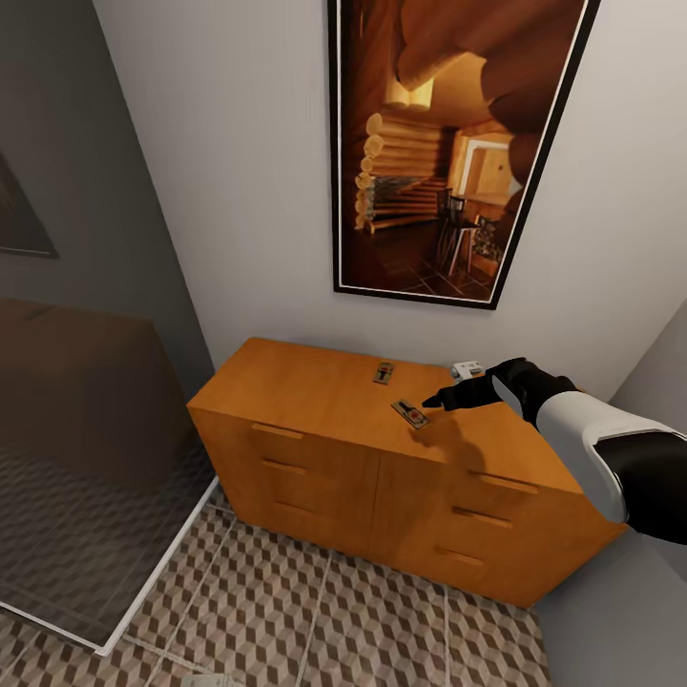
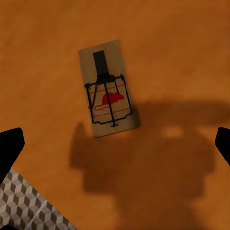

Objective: Take the four mousetraps from the cabinet in the bathroom and place them on the bathroom floor. Make sure all four end up on the same floor surface, and ensure that at least two of them are either under or directly next to the same bathroom sink.

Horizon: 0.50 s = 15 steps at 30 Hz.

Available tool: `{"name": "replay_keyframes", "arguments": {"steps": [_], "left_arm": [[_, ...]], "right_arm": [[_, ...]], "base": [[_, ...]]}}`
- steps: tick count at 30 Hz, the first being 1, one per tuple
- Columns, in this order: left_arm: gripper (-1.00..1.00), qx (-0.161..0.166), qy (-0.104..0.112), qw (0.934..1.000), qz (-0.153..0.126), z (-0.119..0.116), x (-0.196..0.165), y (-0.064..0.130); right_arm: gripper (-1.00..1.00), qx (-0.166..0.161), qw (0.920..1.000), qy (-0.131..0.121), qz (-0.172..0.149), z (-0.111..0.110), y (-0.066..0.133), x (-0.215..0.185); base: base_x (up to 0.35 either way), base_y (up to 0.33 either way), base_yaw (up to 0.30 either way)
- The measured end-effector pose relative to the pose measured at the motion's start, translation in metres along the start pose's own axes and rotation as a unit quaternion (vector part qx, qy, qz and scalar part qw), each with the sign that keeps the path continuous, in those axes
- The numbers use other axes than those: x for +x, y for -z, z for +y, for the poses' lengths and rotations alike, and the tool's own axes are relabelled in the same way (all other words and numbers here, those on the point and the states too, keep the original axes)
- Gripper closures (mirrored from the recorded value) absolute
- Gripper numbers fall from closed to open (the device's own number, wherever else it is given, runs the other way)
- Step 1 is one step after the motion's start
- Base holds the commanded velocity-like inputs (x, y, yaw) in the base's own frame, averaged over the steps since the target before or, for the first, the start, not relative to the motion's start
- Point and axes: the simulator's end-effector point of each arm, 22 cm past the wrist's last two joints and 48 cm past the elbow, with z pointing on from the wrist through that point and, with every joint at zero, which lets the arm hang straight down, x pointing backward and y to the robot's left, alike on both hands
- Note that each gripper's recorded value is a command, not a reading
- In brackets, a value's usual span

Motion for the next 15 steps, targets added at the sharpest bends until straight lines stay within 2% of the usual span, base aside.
{"name": "replay_keyframes", "arguments": {"steps": [10, 12, 15], "left_arm": [[-1.00, 0.000, 0.000, 1.0000, 0.000, 0.0000, 0.0000, 0.0000], [-1.00, 0.000, 0.000, 1.0000, 0.000, 0.0000, 0.0000, 0.0000], [-1.00, 0.000, 0.000, 1.0000, 0.000, 0.0000, 0.0000, 0.0000]], "right_arm": [[-1.00, -0.002, 1.0000, 0.007, 0.003, 0.0064, -0.0028, -0.0003], [-1.00, 0.009, 0.9995, 0.026, 0.016, 0.0019, -0.0030, 0.0052], [-1.00, 0.013, 0.9992, 0.033, 0.021, 0.0001, -0.0029, 0.0070]], "base": [[0.000, 0.000, 0.000], [0.000, 0.000, 0.000], [0.000, 0.000, 0.000]]}}
